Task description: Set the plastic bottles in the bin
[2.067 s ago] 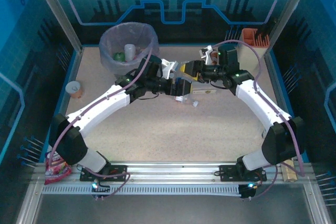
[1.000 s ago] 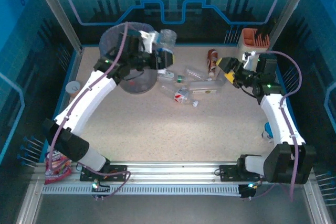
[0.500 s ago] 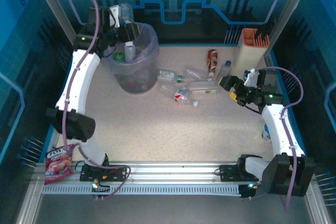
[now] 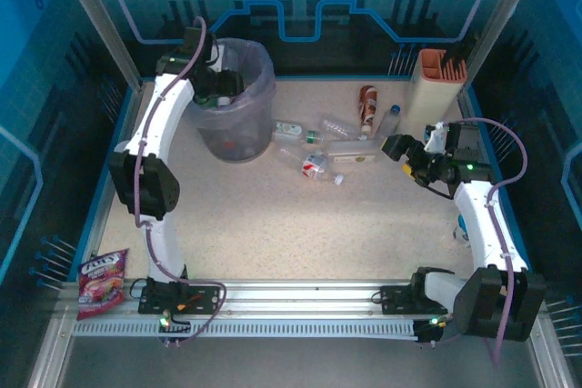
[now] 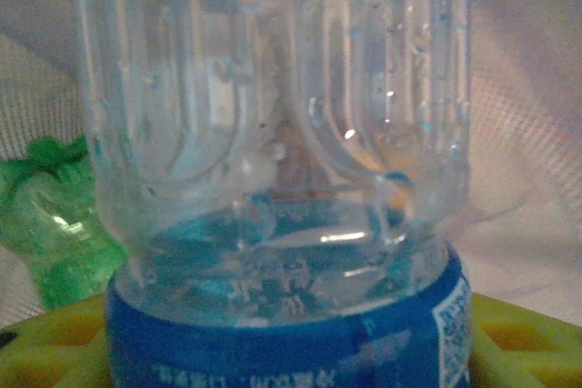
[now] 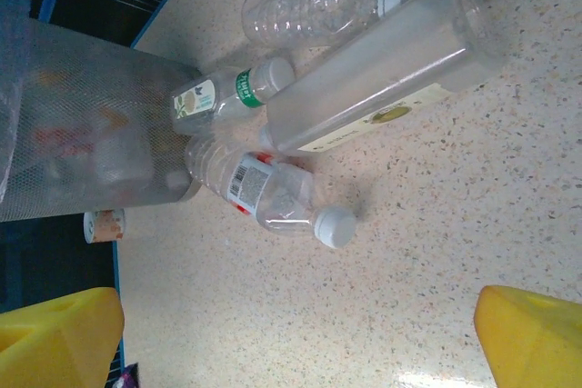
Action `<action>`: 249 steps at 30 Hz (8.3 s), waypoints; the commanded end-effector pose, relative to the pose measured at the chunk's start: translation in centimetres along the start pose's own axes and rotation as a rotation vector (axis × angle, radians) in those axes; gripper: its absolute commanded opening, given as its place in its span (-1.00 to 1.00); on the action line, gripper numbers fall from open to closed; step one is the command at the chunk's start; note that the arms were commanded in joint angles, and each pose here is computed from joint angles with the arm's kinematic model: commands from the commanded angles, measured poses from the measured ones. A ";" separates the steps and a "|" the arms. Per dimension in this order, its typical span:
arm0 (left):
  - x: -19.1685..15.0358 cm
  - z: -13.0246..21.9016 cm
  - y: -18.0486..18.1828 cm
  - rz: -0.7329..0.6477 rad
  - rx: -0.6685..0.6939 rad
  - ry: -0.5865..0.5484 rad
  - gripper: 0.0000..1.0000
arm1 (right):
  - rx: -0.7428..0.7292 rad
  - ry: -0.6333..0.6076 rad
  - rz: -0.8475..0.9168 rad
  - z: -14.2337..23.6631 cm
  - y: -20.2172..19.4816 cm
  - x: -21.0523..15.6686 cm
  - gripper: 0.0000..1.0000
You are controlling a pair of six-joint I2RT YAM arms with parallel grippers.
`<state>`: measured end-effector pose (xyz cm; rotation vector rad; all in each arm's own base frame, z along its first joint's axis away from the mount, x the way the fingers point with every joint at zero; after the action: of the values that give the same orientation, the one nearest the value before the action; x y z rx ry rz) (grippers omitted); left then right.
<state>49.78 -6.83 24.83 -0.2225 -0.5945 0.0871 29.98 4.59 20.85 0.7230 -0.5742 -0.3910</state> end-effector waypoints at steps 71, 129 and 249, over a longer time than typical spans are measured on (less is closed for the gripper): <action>-12.2 17.4 -6.4 -0.140 -0.136 -0.216 0.99 | -0.328 -0.289 -0.802 -16.9 -5.9 5.8 0.25; -13.3 12.2 -24.5 -0.296 -0.735 -0.060 0.12 | 0.700 0.070 0.407 -2.6 24.7 0.6 0.52; -8.7 18.1 -6.8 0.207 -0.396 -0.318 0.98 | -0.712 -0.004 0.230 -16.2 -8.8 11.0 -0.08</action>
<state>32.18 -9.71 34.79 -0.5406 -0.8566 0.1840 47.79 1.12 7.07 -0.0292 -0.4571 -0.3545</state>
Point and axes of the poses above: each hand's point on the last joint's axis, 136 mm out from that joint toward the fingers, its own z axis back along the fingers, its own y axis along the line the jaws close on, x = y × z, the point moved 2 cm from there along z, back along the fingers, and after that the axes turned 2 degrees about z, right-handed, at the moved point
